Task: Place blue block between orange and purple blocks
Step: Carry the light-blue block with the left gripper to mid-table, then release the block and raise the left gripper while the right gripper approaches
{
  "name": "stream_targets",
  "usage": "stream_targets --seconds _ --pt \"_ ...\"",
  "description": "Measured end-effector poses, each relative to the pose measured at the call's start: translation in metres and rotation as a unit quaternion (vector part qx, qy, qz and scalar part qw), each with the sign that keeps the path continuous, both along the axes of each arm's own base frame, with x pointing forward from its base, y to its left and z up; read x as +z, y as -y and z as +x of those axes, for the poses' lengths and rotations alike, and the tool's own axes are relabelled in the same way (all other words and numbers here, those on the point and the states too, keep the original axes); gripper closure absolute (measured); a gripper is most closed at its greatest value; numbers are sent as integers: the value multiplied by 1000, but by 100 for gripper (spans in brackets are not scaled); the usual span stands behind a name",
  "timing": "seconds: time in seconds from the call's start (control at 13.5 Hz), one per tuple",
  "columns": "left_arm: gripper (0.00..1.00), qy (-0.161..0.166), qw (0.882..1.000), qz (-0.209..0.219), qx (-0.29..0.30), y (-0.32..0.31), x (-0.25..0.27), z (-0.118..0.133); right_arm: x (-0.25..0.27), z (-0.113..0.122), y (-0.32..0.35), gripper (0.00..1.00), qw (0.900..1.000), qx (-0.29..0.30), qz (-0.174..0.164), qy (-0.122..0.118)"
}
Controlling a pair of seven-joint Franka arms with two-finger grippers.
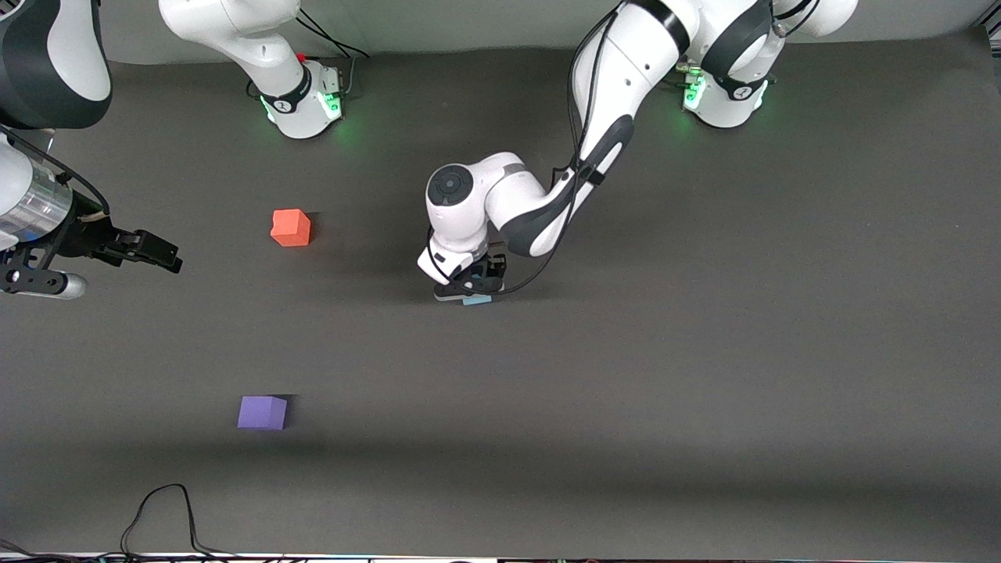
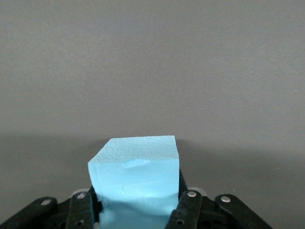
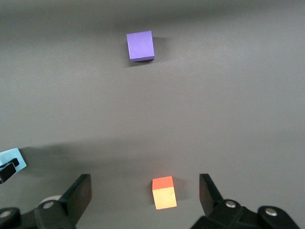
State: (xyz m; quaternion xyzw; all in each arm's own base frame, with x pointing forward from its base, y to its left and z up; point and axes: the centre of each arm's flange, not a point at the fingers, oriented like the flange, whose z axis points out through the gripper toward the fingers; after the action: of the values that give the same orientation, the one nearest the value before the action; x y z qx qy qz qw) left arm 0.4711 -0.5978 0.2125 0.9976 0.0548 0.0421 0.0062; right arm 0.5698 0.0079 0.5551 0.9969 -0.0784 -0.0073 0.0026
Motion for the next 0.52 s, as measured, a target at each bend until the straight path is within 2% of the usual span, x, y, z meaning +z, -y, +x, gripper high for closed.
stream_targets --seconds 0.22,0.37,0.52 --pt "47 7 1000 4 -6 -1 -11 1 -1 0 0 0 1000 4 0 -1" --pt "30 9 1000 3 -6 -1 -10 2 -2 0 0 0 1000 10 0 -3" --pt "8 12 1000 1 -4 -1 -5 6 -4 0 0 0 1000 12 0 -6"
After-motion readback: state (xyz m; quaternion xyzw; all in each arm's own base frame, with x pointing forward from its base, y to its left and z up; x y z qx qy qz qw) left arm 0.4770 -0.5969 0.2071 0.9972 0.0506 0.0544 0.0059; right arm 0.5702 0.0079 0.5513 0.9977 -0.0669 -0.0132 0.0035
